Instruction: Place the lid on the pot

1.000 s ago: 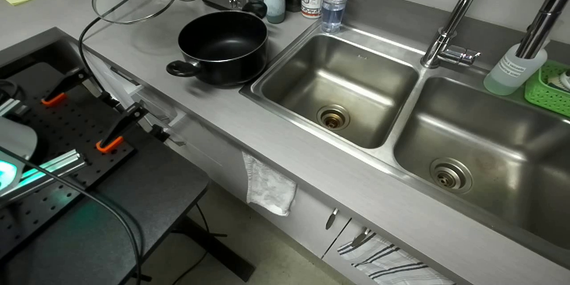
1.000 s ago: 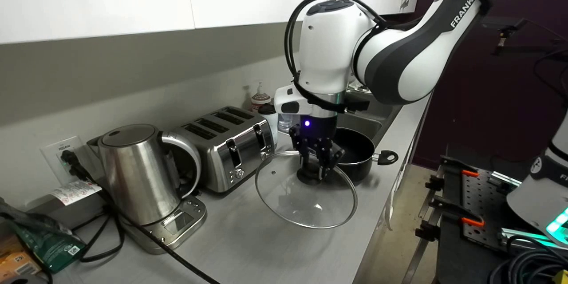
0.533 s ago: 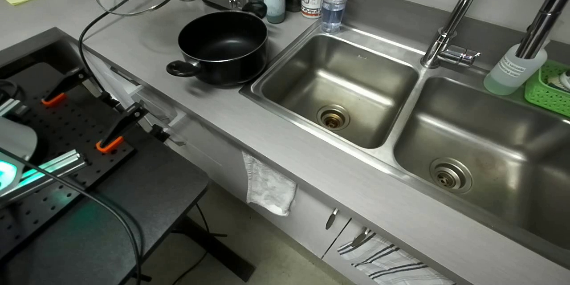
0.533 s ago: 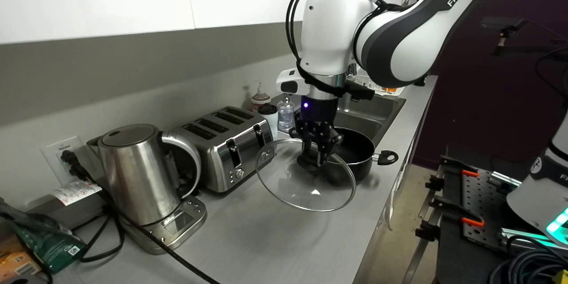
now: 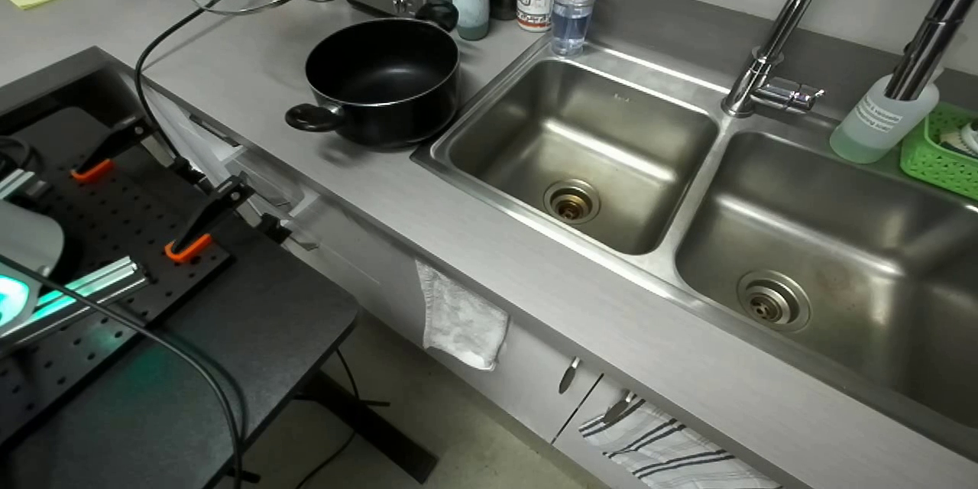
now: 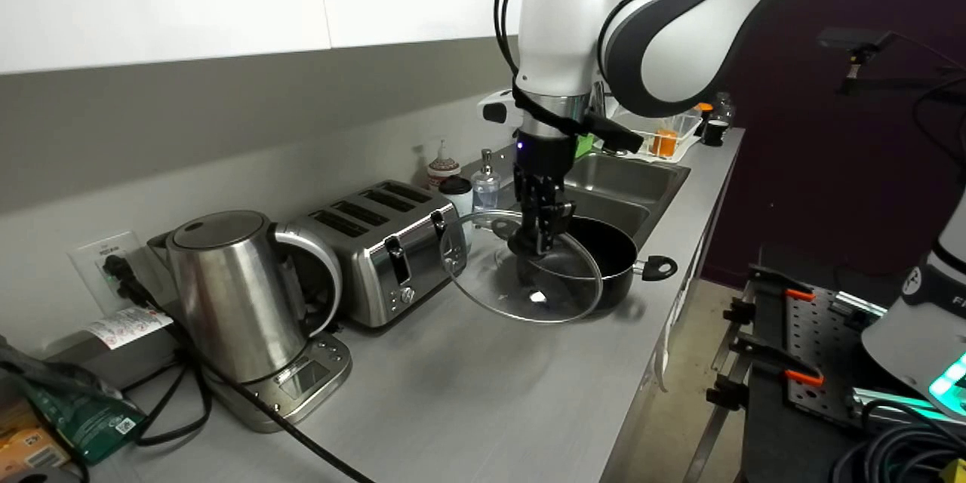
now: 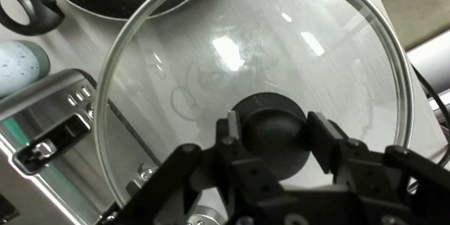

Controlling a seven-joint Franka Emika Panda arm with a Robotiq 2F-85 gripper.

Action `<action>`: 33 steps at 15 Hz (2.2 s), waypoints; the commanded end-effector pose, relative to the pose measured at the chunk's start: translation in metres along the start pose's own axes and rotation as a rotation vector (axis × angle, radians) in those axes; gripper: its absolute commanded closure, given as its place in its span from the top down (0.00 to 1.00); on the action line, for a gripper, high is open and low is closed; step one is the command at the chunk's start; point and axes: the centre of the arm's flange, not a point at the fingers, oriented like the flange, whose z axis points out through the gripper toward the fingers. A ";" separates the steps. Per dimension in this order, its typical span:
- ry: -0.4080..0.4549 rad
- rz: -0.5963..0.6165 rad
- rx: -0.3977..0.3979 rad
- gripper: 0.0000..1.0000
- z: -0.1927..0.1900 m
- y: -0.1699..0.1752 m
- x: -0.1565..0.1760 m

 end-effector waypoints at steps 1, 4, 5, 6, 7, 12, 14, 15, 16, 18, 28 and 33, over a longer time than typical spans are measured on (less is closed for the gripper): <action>0.011 0.145 -0.005 0.24 -0.021 0.016 -0.020; 0.010 0.239 0.004 0.24 -0.024 0.033 -0.032; 0.008 0.267 0.008 0.24 -0.024 0.039 -0.035; 0.008 0.292 0.013 0.24 -0.025 0.044 -0.039; 0.008 0.319 0.018 0.24 -0.025 0.050 -0.043; -0.009 0.428 0.048 0.24 -0.022 0.073 -0.062; -0.012 0.471 0.059 0.24 -0.020 0.082 -0.071; -0.014 0.493 0.063 0.24 -0.019 0.086 -0.076; -0.015 0.515 0.069 0.24 -0.017 0.091 -0.081; -0.015 0.555 0.076 0.24 -0.014 0.099 -0.091; -0.043 0.718 0.105 0.24 0.004 0.126 -0.131; -0.047 0.782 0.134 0.24 0.016 0.135 -0.147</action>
